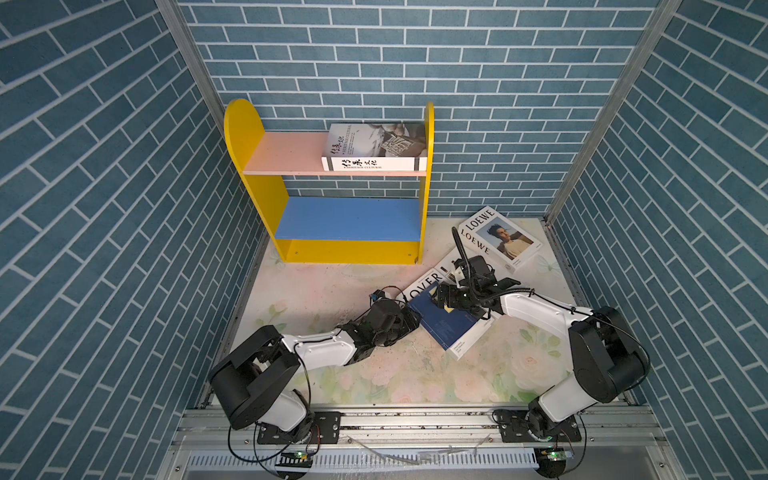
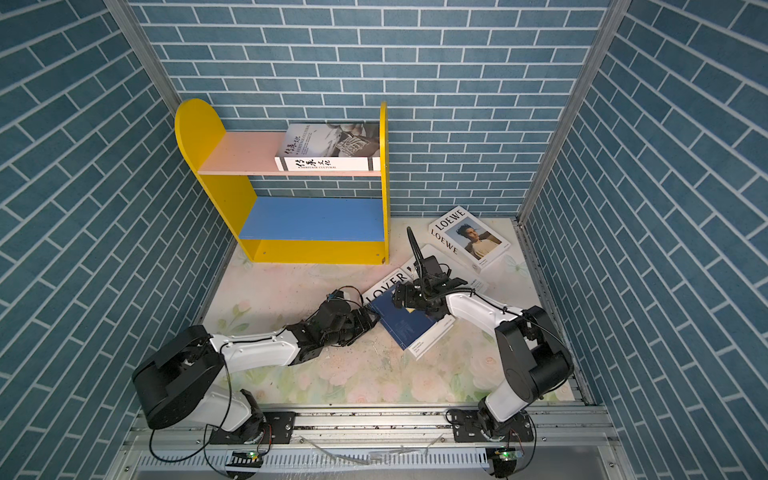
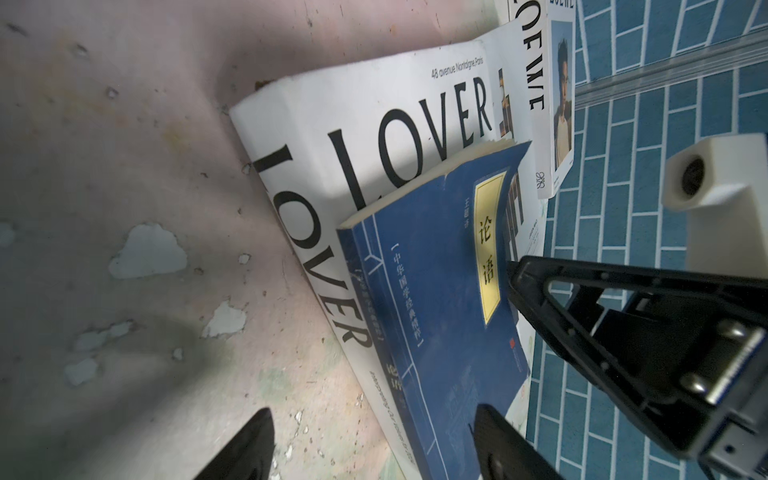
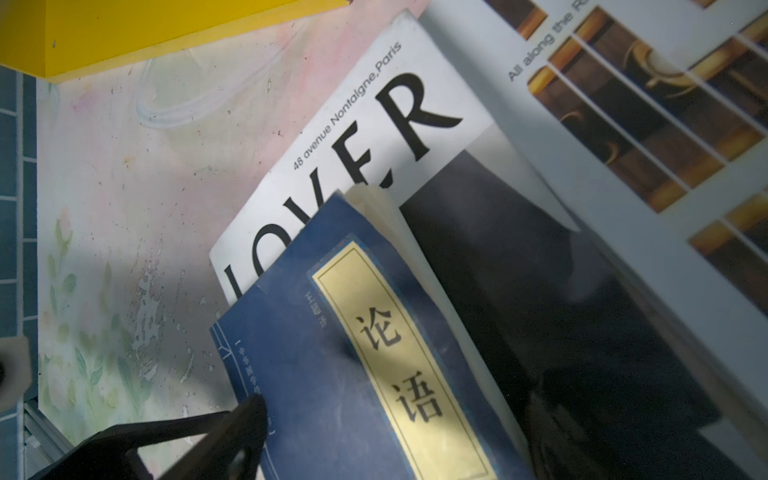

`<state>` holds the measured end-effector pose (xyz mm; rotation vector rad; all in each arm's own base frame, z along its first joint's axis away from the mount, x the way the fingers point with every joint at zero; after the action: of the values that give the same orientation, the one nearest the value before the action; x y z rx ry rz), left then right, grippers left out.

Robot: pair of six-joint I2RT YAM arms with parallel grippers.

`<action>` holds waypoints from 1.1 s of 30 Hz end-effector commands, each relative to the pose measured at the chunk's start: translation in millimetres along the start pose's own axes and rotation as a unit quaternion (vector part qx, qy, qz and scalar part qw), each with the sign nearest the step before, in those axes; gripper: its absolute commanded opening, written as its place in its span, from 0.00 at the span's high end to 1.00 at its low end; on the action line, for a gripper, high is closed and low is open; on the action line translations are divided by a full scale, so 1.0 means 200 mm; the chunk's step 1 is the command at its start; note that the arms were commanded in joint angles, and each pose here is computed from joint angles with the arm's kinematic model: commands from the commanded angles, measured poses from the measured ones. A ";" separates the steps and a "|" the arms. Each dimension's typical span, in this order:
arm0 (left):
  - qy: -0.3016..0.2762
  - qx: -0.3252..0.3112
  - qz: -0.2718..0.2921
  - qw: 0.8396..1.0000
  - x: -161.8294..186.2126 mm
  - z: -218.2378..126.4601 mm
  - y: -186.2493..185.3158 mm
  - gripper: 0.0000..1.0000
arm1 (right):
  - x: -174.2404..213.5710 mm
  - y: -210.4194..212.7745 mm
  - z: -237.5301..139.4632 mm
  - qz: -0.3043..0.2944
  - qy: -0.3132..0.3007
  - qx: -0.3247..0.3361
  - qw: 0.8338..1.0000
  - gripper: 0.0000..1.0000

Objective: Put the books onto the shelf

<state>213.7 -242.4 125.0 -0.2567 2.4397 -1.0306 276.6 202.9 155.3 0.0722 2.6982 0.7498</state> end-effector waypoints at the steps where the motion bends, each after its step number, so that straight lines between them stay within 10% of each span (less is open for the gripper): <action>1: 0.000 0.026 -0.006 1.000 -0.01 0.04 -0.05 0.22 | 0.06 0.03 0.00 0.006 0.016 -0.007 1.000 0.04; 24: -0.069 0.116 -0.010 0.991 -0.07 -0.02 -0.13 0.71 | 0.07 0.19 0.06 0.005 0.048 -0.073 0.996 0.09; 33: -0.114 0.021 0.008 0.993 -0.15 -0.27 -0.04 0.90 | -0.01 0.32 0.05 -0.007 0.039 -0.112 0.993 0.08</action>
<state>212.2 -222.4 168.9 -0.3111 2.1963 -1.1246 275.7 253.9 173.3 -0.0324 2.6742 1.0075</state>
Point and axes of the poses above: each gripper's point midway between its finger pads, its own z axis out along the fingers, its own y axis along the line the jaws close on, x = y × z, the point moved 9 cm from there along -z, back along the fingers, and after that the axes turned 10 degrees about z, right-handed, at the moved point
